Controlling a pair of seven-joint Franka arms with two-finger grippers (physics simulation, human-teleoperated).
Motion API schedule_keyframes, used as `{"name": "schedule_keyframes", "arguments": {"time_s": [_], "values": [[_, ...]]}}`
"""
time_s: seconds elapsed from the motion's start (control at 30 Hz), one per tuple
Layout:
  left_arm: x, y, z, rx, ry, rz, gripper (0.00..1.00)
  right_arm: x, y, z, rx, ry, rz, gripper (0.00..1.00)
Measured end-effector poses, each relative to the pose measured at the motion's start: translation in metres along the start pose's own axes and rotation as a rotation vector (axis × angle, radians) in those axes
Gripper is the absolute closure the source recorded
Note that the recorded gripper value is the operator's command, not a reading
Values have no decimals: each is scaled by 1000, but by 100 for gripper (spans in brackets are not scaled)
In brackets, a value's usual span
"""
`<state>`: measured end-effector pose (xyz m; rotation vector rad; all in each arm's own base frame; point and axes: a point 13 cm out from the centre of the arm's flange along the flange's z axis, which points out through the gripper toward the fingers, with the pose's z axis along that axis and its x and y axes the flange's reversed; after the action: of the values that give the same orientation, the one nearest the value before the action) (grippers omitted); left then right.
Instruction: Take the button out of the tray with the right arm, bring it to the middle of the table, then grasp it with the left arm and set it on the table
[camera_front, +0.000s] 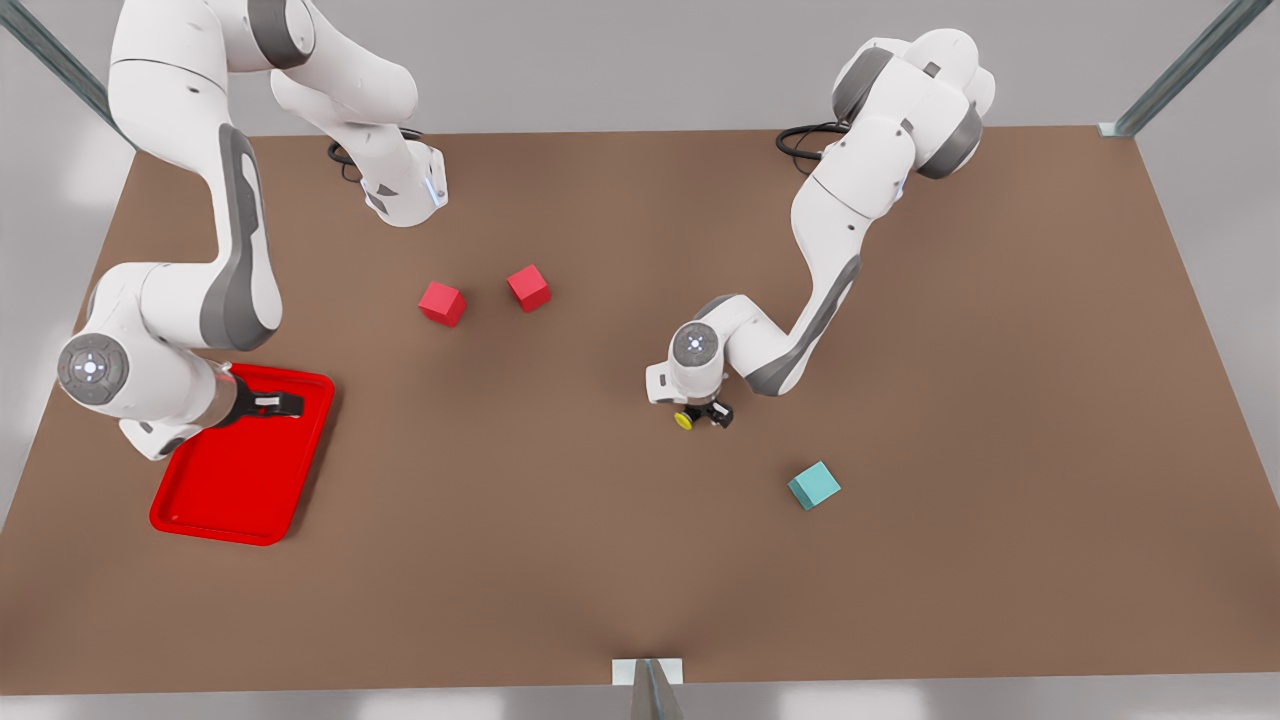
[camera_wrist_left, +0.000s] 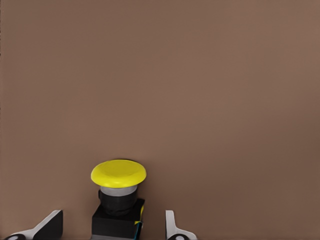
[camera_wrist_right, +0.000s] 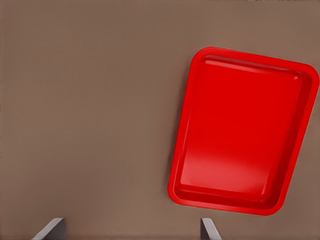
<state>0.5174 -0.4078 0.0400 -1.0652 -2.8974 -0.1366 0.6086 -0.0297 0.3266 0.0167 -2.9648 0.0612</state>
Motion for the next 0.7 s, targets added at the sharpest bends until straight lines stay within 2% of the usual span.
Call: {"name": "schedule_keyframes", "arguments": {"time_s": [0.27, 0.4, 0.43, 0.53, 0.6, 0.63, 0.7], "values": [[10, 2, -1, -7, 10, -27, 1, -1, 1, 2, 0, 1, -6, 0], [9, 2, -1, -6, 8, -41, 7, -1, 2, 2, 0, 0, -10, 0], [9, 2, -1, -5, 7, -44, 13, -1, 2, 2, 0, 0, -10, 0], [8, 3, -1, -4, 6, -53, 24, -1, 2, 3, 0, 1, -12, 0], [8, 3, -1, -4, 6, -59, 44, -2, 3, 5, 0, 4, -14, 0], [8, 3, -1, -4, 6, -63, 47, -2, 5, 8, 0, 9, -17, 0], [8, 3, 0, -5, 7, -70, 47, -2, 4, 9, -1, 11, -17, 0]]}}
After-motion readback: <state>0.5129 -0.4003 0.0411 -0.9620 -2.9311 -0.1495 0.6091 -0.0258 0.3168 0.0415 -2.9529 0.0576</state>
